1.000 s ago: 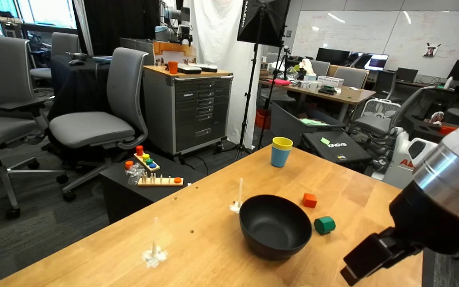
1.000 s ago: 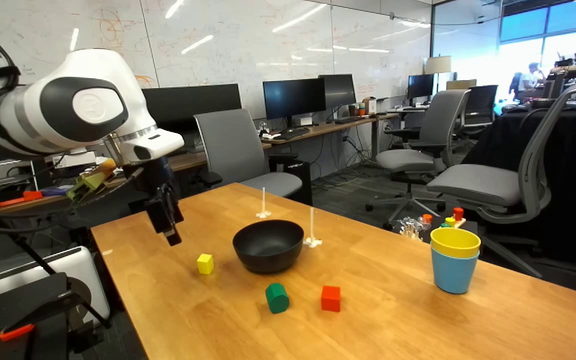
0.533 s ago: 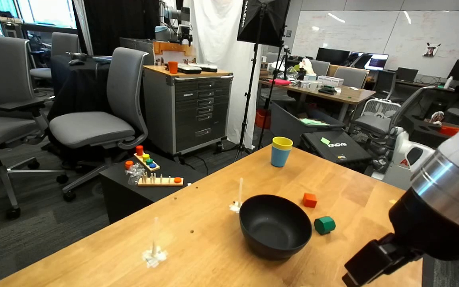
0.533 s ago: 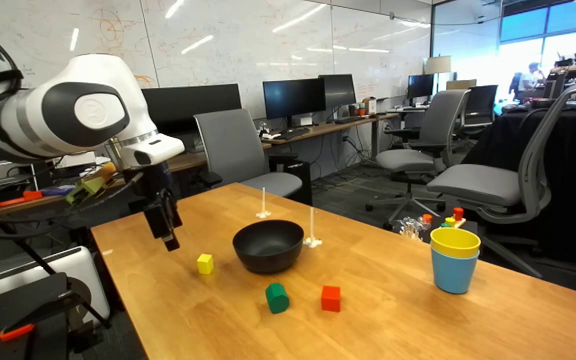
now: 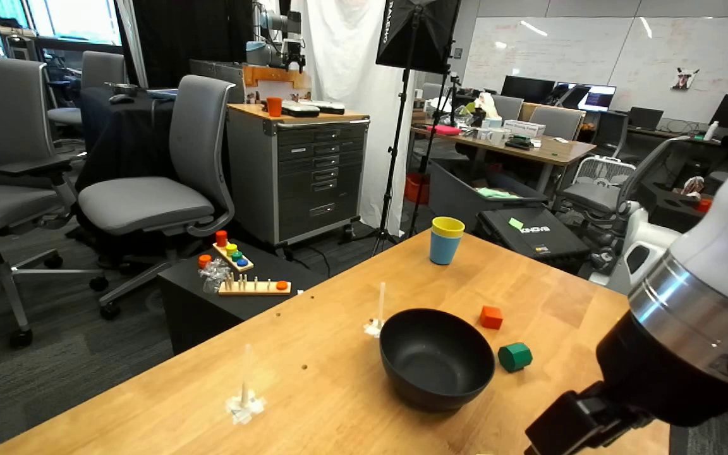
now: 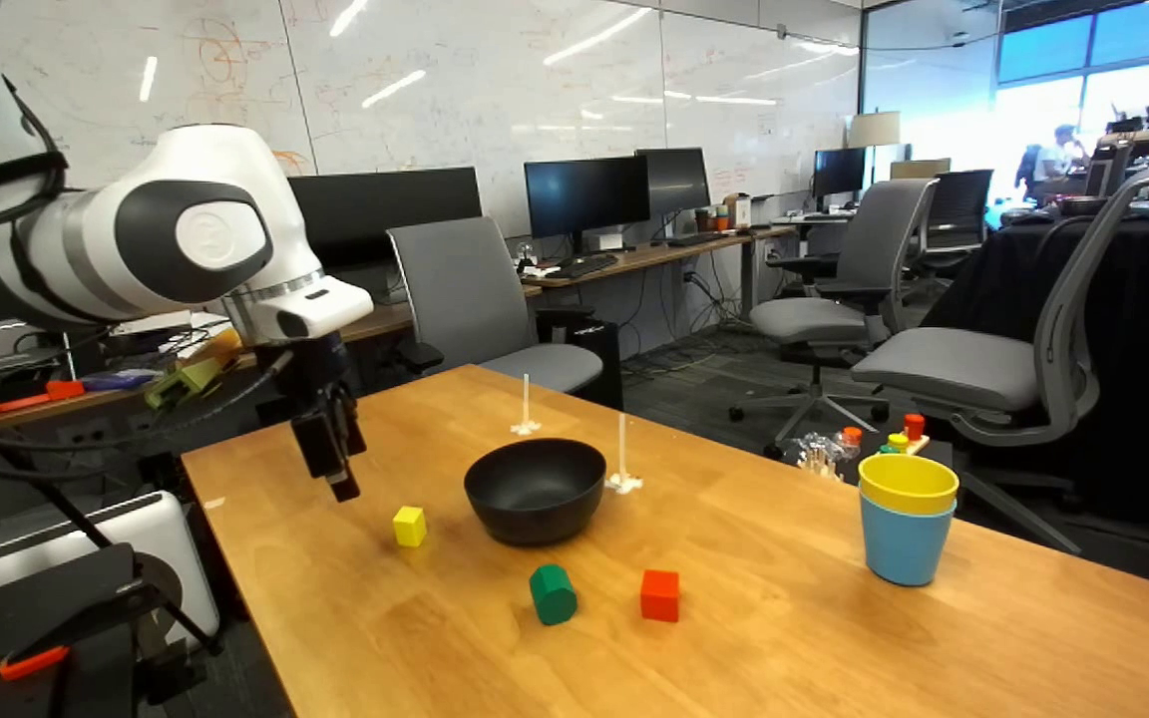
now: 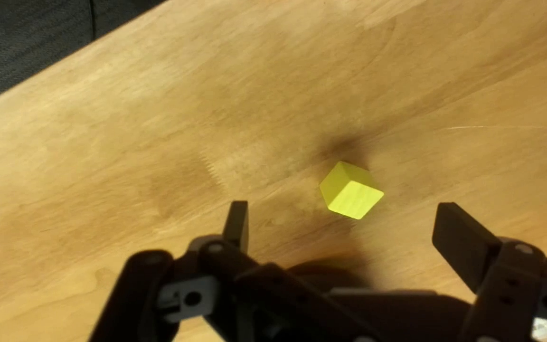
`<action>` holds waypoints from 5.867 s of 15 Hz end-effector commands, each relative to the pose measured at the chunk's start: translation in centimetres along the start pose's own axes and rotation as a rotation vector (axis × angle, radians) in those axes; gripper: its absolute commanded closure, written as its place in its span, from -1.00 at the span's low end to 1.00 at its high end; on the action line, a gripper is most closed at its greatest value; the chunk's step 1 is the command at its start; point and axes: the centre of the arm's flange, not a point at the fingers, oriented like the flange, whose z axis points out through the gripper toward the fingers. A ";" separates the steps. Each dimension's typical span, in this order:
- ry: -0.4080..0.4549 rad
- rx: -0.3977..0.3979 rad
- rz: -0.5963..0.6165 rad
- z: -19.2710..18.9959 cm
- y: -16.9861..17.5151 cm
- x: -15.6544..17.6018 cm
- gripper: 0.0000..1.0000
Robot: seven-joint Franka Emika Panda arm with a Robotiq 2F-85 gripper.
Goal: Put the yellow, green and orange blocks inside the black bowl
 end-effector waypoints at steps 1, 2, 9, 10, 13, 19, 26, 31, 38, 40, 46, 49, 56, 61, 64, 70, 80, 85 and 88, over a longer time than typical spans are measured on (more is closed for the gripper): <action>0.011 0.003 0.016 2.8 -2.1 0.9 -1.00; 0.008 -0.001 0.014 3.3 -2.4 1.0 -1.00; 0.012 -0.043 -0.013 7.1 -4.7 2.0 -1.00; 0.022 -0.046 -0.012 7.6 -5.1 2.3 -1.00; 0.041 -0.064 -0.009 9.0 -5.8 3.1 -1.00; 0.027 -0.104 -0.015 11.4 -6.5 3.1 -0.92; 0.010 -0.101 -0.013 12.2 -6.8 3.0 0.20; 0.013 -0.090 -0.016 11.4 -6.9 3.1 0.78; -0.021 -0.106 -0.032 8.3 -7.0 4.3 0.83; -0.029 -0.111 -0.046 6.7 -7.3 5.0 0.83; 0.032 -0.110 -0.071 2.2 -8.0 8.2 0.83; 0.066 -0.126 -0.055 1.6 -7.8 9.9 0.83; 0.050 -0.137 0.045 3.9 -6.2 14.5 0.83; 0.046 -0.121 0.153 5.0 -5.2 19.0 0.83; 0.048 -0.121 0.185 6.1 -4.9 20.2 0.83; 0.010 -0.150 0.205 10.5 -3.5 19.1 0.83; -0.015 -0.164 0.164 11.2 -4.4 17.4 -0.62; -0.001 -0.124 0.096 7.9 -6.4 17.0 -1.00; 0.010 -0.095 0.055 5.4 -7.3 17.0 -1.00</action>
